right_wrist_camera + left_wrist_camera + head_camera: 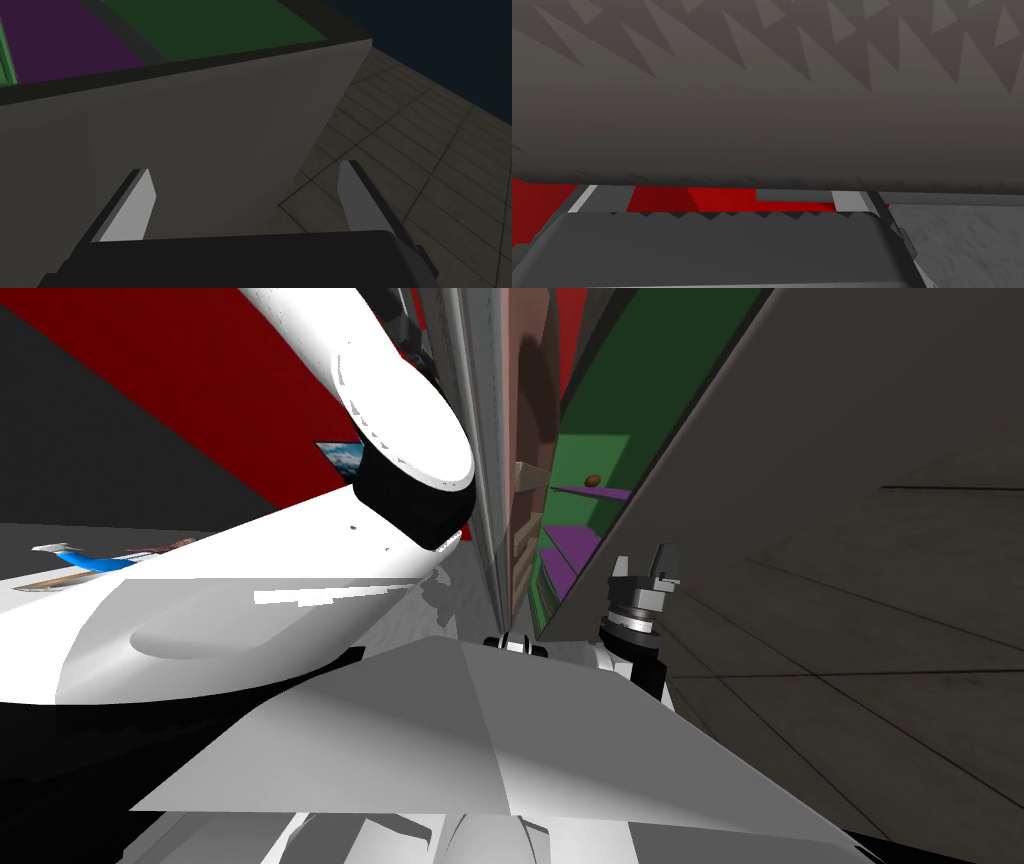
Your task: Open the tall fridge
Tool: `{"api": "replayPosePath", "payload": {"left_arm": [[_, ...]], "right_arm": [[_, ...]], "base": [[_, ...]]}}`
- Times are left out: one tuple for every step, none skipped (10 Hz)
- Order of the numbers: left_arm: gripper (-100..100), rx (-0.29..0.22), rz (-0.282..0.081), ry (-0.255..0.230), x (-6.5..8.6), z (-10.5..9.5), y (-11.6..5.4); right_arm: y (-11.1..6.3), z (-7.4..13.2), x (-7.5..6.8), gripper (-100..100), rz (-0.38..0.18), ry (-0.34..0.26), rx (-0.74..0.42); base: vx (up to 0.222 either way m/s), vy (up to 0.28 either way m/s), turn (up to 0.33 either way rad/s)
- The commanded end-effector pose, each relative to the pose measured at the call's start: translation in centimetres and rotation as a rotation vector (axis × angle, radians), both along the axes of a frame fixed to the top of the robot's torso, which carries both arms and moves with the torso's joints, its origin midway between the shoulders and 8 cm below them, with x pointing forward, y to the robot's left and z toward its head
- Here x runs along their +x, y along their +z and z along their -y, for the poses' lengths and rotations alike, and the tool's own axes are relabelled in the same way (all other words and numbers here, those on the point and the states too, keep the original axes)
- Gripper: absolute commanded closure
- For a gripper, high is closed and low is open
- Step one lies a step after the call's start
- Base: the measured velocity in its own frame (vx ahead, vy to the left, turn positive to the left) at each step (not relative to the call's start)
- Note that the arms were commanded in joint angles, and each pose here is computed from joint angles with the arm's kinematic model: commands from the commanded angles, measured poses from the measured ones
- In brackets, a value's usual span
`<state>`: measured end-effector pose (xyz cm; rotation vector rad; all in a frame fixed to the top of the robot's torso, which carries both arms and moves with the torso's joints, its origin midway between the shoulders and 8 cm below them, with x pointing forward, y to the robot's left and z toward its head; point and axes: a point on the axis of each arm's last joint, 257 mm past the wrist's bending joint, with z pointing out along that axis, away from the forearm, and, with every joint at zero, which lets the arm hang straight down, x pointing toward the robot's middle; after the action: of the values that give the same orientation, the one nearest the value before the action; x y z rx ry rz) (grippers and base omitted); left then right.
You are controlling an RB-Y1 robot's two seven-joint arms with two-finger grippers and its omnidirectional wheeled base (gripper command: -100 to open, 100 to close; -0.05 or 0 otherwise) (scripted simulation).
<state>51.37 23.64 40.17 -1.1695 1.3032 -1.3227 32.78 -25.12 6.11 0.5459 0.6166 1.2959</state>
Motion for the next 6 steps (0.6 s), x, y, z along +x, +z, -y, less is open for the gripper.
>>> {"api": "replayPosePath", "payload": {"left_arm": [[100, -0.004, -0.007, -0.044, -0.8, 0.7, 0.0], [100, -0.004, -0.007, -0.044, -0.8, 0.7, 0.0], [100, -0.006, -0.006, -0.067, -1.2, 1.1, 0.1], [100, -0.006, -0.006, -0.089, -1.7, 1.5, 0.2], [100, -0.007, -0.005, -0.112, -2.2, 1.9, 0.3], [100, -0.007, -0.004, -0.135, -2.6, 2.3, 0.4]], "right_arm": [[0.0, 0.0, 0.0, 0, 0.0, 0.0, 0.0], [0.0, 0.0, 0.0, 0, 0.0, 0.0, 0.0], [0.0, 0.0, 0.0, 0, 0.0, 0.0, 0.0], [0.0, 0.0, 0.0, 0, 0.0, 0.0, -0.001], [0.0, 0.0, 0.0, 0, 0.0, 0.0, -0.001], [0.0, 0.0, 0.0, 0, 0.0, 0.0, -0.001]], "base": [[0.102, 0.118, -0.051], [0.088, 0.208, -0.037], [0.059, 0.27, -0.035], [0.11, 0.286, -0.064], [0.19, 0.277, -0.054], [0.185, 0.269, -0.051]]}}
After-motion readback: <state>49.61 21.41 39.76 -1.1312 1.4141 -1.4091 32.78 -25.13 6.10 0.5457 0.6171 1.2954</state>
